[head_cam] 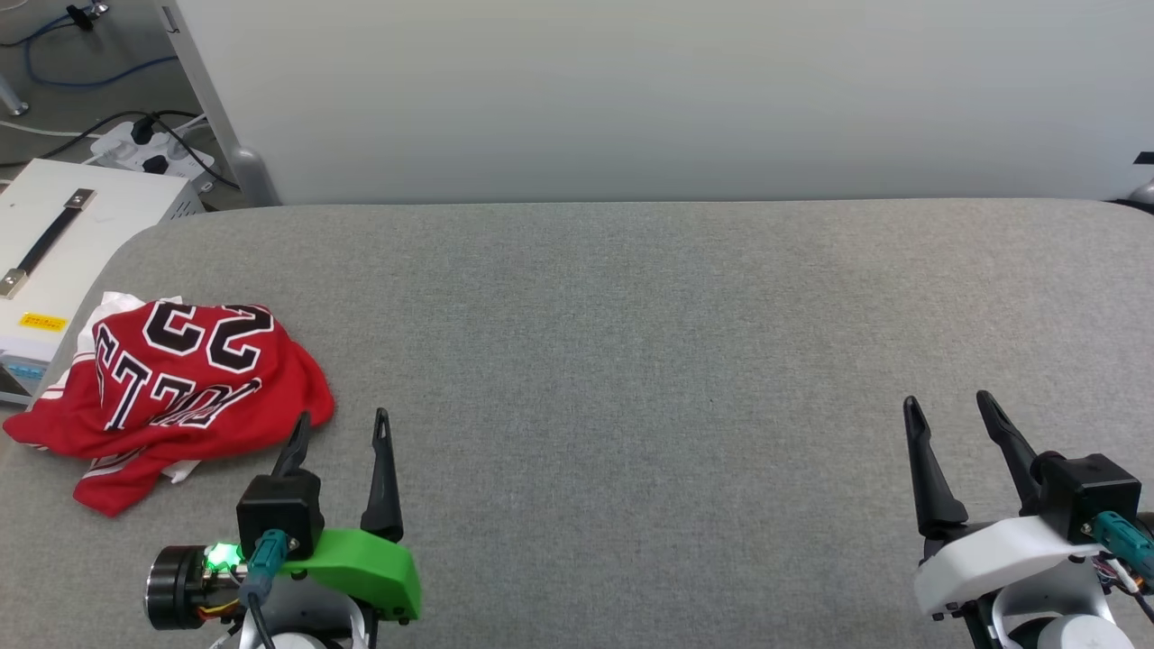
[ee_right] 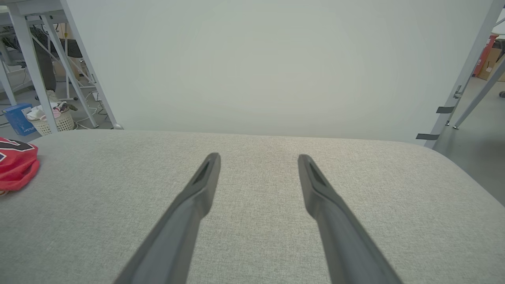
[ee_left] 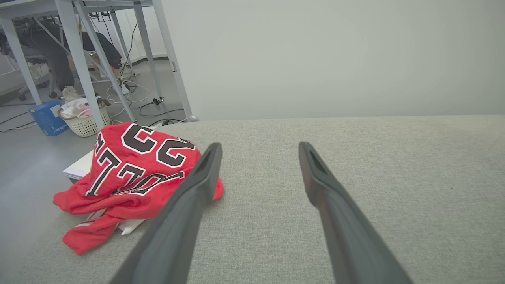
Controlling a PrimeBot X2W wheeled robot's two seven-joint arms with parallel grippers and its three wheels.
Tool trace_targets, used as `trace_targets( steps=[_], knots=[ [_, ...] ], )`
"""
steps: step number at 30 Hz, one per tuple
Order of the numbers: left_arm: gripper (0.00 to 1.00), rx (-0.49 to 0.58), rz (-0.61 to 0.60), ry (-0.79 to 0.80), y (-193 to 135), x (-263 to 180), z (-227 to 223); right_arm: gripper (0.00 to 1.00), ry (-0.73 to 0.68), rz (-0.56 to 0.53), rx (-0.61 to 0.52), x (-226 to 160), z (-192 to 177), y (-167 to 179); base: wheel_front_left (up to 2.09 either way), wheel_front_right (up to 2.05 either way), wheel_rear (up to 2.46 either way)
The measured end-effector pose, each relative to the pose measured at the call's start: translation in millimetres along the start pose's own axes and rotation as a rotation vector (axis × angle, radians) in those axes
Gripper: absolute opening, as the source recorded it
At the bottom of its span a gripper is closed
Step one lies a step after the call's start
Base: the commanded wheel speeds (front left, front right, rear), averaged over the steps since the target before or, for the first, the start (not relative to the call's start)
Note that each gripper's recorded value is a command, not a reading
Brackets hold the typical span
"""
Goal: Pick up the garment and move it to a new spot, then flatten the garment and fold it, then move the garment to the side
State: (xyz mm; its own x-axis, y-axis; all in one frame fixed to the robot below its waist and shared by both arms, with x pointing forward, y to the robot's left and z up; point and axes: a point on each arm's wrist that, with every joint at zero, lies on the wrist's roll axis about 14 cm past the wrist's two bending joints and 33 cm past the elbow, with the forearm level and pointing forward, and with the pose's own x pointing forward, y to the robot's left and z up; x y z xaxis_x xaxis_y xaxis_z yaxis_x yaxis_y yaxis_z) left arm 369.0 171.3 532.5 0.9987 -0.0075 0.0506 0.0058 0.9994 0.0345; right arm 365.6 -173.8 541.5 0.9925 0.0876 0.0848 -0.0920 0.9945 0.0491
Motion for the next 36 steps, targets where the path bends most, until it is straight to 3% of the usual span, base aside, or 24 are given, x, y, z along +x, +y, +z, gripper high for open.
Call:
trace_targets(
  steps=[36],
  knots=[
    [1.00,-0.037,-0.024,-0.078,-11.6,-1.4,11.4,1.00,-0.075,-0.013,0.033,-10.8,10.7,-3.1,0.00,0.00,0.00]
  ],
)
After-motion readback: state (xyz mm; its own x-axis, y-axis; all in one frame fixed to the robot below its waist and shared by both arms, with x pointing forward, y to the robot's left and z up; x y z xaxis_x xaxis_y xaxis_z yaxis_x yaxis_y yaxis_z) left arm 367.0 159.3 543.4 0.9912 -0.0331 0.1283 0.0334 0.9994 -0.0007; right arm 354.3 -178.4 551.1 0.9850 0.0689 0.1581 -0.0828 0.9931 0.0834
